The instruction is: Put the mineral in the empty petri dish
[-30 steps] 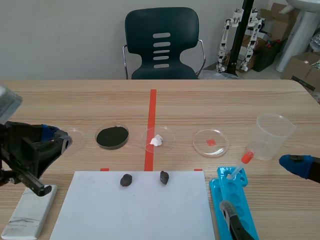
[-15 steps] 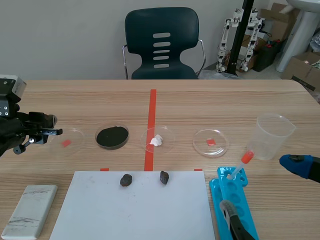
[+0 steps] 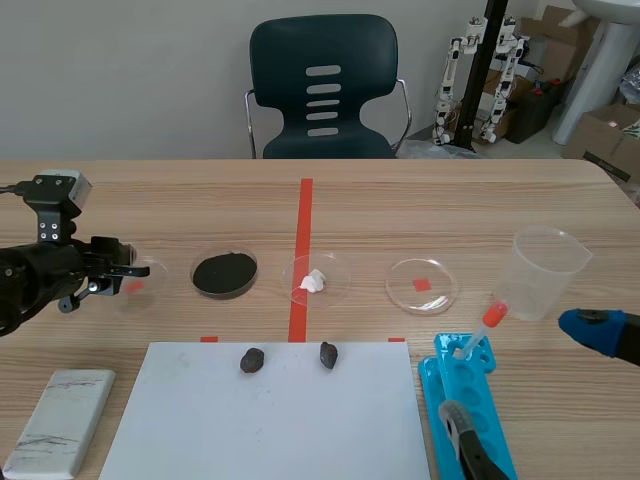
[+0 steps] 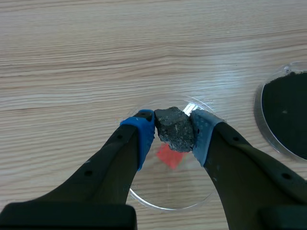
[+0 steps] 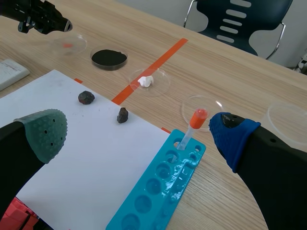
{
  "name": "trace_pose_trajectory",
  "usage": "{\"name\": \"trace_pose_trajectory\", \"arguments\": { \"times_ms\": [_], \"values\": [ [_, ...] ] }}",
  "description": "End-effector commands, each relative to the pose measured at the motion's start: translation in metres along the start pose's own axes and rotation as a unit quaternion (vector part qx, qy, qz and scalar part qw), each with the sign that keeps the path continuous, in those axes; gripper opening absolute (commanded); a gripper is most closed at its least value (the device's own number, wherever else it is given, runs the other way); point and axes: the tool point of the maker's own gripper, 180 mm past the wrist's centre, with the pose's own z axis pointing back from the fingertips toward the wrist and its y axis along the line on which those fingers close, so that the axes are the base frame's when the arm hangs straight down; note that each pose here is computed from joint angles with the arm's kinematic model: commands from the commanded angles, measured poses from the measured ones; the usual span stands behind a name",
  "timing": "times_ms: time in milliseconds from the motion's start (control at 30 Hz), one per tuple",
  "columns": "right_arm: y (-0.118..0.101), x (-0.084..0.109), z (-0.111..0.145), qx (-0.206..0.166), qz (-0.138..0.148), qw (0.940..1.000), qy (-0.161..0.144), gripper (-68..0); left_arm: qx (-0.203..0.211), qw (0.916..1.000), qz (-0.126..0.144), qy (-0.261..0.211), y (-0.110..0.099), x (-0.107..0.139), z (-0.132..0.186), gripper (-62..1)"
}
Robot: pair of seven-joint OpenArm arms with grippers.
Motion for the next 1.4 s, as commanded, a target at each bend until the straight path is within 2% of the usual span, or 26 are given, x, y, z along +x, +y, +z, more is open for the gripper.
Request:
{"name": "trace_pose_trajectory", "arguments": {
  "times_ms": [0, 167, 500, 1067, 1167, 1367],
  "values": [
    [-0.003, 0.007, -0.001, -0.002, 0.003, 0.9999, -0.013, -5.2, -0.005, 0.9997, -0.002, -0.025, -0.003, 0.018, -0.002, -52.3],
    [-0.003, 0.007, -0.001, -0.002, 0.003, 0.9999, -0.013, -5.2, -0.008, 0.9998, -0.006, -0.017, -0.008, 0.011, -0.005, -52.1],
    [-0.003, 0.007, -0.001, -0.002, 0.003, 0.9999, -0.013, -5.2, 0.0, 1.0, 0.0, 0.005, -0.001, -0.005, -0.008, -52.1],
    [-0.003, 0.007, -0.001, -0.002, 0.003, 0.9999, -0.013, -5.2, 0.001, 0.9999, 0.01, 0.002, -0.002, -0.006, -0.014, -52.1],
    [-0.003, 0.007, -0.001, -0.002, 0.003, 0.9999, -0.013, -5.2, 0.001, 1.0, 0.009, 0.003, -0.003, -0.006, -0.014, -47.8],
    [-0.003, 0.007, -0.001, -0.002, 0.003, 0.9999, -0.013, -5.2, 0.001, 1.0, 0.007, 0.003, -0.003, -0.006, -0.014, -33.1]
  ]
}}
